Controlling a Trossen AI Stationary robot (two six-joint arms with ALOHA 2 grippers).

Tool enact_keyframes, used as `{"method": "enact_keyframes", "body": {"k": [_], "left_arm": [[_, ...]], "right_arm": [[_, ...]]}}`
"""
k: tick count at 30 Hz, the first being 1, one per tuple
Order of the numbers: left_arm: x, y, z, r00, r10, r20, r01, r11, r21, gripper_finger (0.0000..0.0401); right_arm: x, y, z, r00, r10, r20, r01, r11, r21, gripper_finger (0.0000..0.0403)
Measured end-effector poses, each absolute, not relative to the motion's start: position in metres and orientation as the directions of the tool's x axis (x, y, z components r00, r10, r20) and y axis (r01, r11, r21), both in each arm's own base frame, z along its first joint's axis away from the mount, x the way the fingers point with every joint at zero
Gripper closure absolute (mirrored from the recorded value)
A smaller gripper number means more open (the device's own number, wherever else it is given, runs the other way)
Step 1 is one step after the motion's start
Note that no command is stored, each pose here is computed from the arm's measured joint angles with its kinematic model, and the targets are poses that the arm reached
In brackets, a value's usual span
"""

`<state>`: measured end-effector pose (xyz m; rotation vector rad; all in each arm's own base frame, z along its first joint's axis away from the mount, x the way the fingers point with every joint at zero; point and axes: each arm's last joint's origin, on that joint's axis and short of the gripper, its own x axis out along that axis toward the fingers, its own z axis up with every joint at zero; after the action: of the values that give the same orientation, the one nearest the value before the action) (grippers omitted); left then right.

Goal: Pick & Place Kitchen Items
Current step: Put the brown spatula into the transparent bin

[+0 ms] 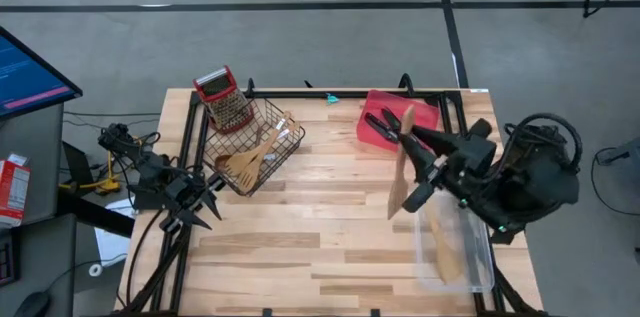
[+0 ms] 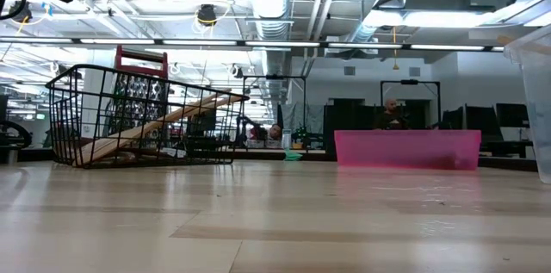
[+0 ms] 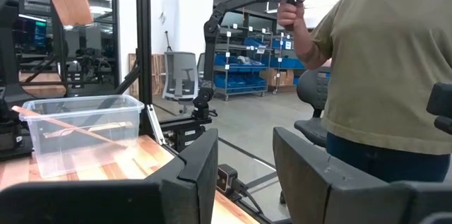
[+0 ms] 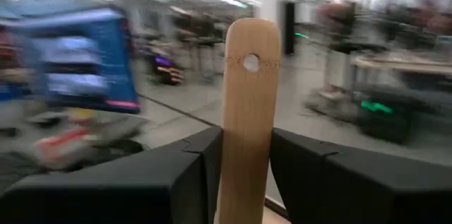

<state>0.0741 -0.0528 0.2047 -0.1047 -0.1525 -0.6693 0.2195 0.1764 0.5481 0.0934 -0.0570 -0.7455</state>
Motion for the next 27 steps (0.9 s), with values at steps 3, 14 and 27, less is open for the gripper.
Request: {"method": "enact_keyframes", "body": {"k": [3, 14, 27], "left_arm": [[0.074, -0.053, 0.205, 0.774, -0.609, 0.174, 0.624, 0.78, -0.047, 0.0284], [0.074, -0.053, 0.205, 0.772, -0.608, 0.182, 0.625, 0.779, -0.047, 0.0284], [0.074, -0.053, 0.206, 0.771, -0.608, 0.189, 0.625, 0.779, -0.046, 0.0284]], "right_arm": [[0.222, 0.176, 0.541, 0.699, -0.715, 0.0, 0.711, 0.695, 0.104, 0.03], [0.226, 0.177, 0.531, 0.694, -0.72, 0.0, 0.718, 0.691, 0.086, 0.03], [0.203, 0.177, 0.471, 0.763, -0.645, -0.041, 0.646, 0.76, 0.075, 0.03]]}}
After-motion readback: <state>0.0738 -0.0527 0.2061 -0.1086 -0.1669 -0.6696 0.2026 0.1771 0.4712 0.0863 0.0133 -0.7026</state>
